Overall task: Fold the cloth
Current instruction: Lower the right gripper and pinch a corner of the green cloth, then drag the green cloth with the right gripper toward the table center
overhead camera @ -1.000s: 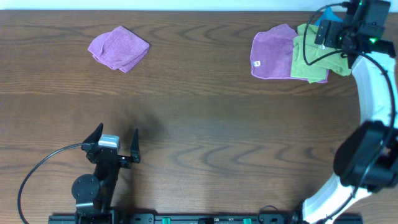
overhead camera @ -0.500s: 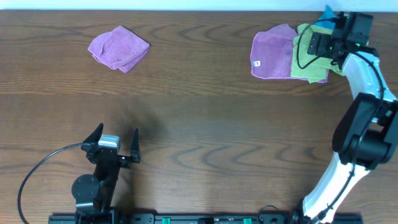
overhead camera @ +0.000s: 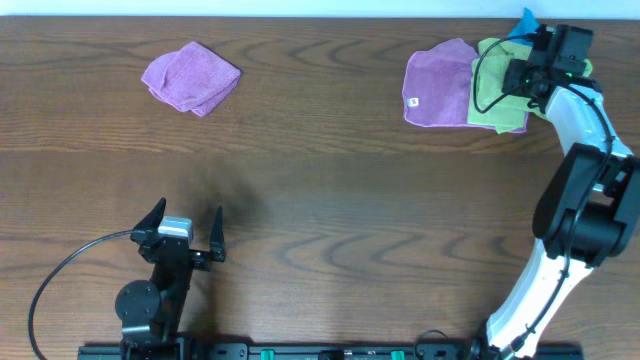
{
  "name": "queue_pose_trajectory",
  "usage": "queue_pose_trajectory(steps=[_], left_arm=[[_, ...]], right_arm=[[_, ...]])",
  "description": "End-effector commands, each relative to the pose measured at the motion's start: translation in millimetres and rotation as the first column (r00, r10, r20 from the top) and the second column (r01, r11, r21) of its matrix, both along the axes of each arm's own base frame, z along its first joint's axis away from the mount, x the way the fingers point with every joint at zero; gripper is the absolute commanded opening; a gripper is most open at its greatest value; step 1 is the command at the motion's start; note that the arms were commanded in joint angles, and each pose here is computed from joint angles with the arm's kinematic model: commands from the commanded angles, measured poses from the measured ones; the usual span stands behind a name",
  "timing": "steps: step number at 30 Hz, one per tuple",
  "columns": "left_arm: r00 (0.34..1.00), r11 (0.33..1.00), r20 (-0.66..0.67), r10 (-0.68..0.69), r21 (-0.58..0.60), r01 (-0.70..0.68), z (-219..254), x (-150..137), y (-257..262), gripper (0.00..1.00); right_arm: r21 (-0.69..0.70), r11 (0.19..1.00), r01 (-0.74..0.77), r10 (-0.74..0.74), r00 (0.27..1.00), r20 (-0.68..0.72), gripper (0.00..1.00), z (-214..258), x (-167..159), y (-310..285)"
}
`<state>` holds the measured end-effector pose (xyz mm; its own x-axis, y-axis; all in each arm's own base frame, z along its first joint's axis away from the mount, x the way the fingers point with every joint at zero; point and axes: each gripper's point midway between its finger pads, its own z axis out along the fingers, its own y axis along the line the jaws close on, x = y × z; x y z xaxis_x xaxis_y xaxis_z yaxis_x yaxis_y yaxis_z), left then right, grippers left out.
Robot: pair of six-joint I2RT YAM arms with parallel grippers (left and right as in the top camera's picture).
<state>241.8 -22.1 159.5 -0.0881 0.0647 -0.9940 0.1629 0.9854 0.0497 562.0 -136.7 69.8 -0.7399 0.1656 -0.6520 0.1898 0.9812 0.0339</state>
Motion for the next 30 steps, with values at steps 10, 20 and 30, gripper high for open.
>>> queue_pose_trajectory(steps=[10, 20, 30], left_arm=[[0.999, 1.0, -0.037, -0.004, 0.014, 0.005, -18, 0, -1, 0.95], [0.999, 1.0, -0.037, -0.005, 0.014, 0.005, -18, 0, -1, 0.95], [0.999, 1.0, -0.037, -0.004, 0.014, 0.005, -18, 0, -1, 0.95]], right_arm=[[-0.017, 1.0, 0.018, -0.018, 0.999, -0.036, 0.01, -6, -5, -6], [-0.048, 0.999, -0.007, 0.01, 0.998, 0.067, 0.01, 77, -12, 8], [-0.136, 0.97, -0.201, 0.219, 0.965, 0.141, 0.01, 201, -68, 96]])
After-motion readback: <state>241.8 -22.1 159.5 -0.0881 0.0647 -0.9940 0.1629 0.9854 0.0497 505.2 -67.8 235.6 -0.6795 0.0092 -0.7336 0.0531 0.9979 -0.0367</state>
